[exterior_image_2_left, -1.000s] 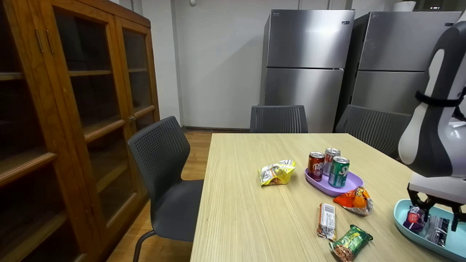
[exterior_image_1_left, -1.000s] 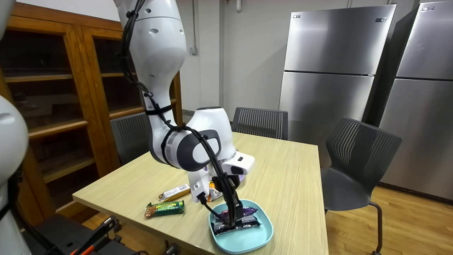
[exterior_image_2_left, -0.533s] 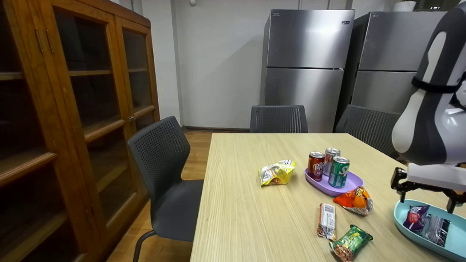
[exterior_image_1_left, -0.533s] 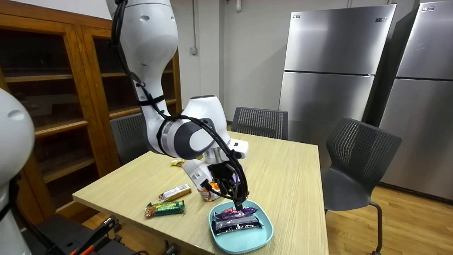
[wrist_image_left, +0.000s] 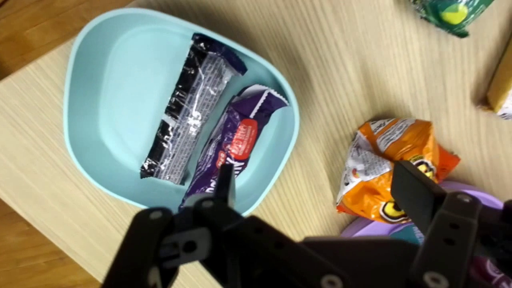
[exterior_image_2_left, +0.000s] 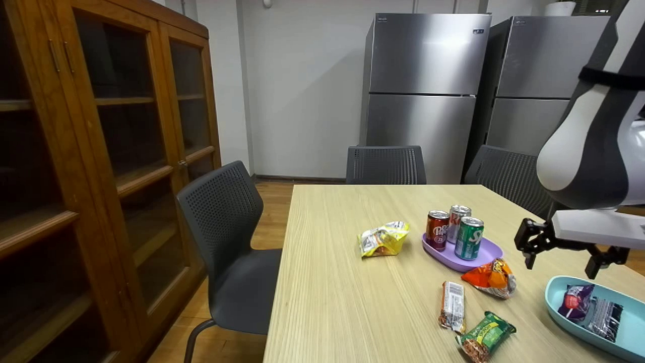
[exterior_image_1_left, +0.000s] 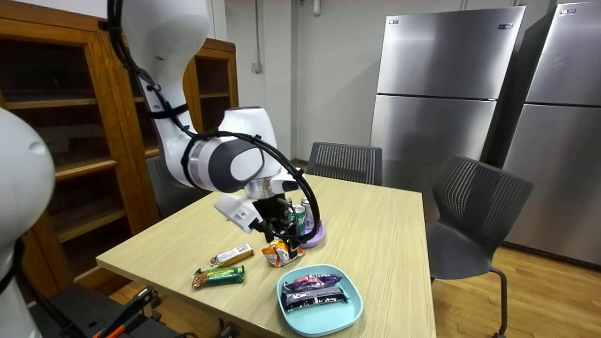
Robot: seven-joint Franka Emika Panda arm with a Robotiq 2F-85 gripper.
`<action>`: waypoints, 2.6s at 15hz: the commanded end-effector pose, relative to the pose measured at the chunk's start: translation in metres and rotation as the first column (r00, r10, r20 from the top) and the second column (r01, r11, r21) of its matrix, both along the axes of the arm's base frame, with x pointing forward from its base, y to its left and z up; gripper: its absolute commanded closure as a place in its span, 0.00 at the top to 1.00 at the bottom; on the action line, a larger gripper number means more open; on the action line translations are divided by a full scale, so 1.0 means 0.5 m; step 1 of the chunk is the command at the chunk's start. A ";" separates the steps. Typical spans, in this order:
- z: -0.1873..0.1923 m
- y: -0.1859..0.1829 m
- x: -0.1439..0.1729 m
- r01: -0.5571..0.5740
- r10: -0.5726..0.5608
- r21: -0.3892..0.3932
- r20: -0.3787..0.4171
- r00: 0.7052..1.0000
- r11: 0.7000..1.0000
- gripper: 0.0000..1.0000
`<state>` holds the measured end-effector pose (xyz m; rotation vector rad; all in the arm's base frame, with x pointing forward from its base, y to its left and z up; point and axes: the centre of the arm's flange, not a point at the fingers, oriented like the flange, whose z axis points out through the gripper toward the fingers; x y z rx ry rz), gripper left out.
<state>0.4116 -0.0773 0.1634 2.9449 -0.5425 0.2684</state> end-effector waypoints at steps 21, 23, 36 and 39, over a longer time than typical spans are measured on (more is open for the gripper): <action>-0.069 0.251 0.030 -0.197 0.203 0.184 -0.011 0.979 0.963 1.00; -0.092 0.246 0.040 -0.188 0.196 0.203 -0.021 0.980 0.961 1.00; -0.166 0.252 0.101 -0.180 0.196 0.246 -0.038 0.980 0.952 1.00; -0.171 0.256 0.108 -0.185 0.201 0.248 -0.040 0.979 0.951 1.00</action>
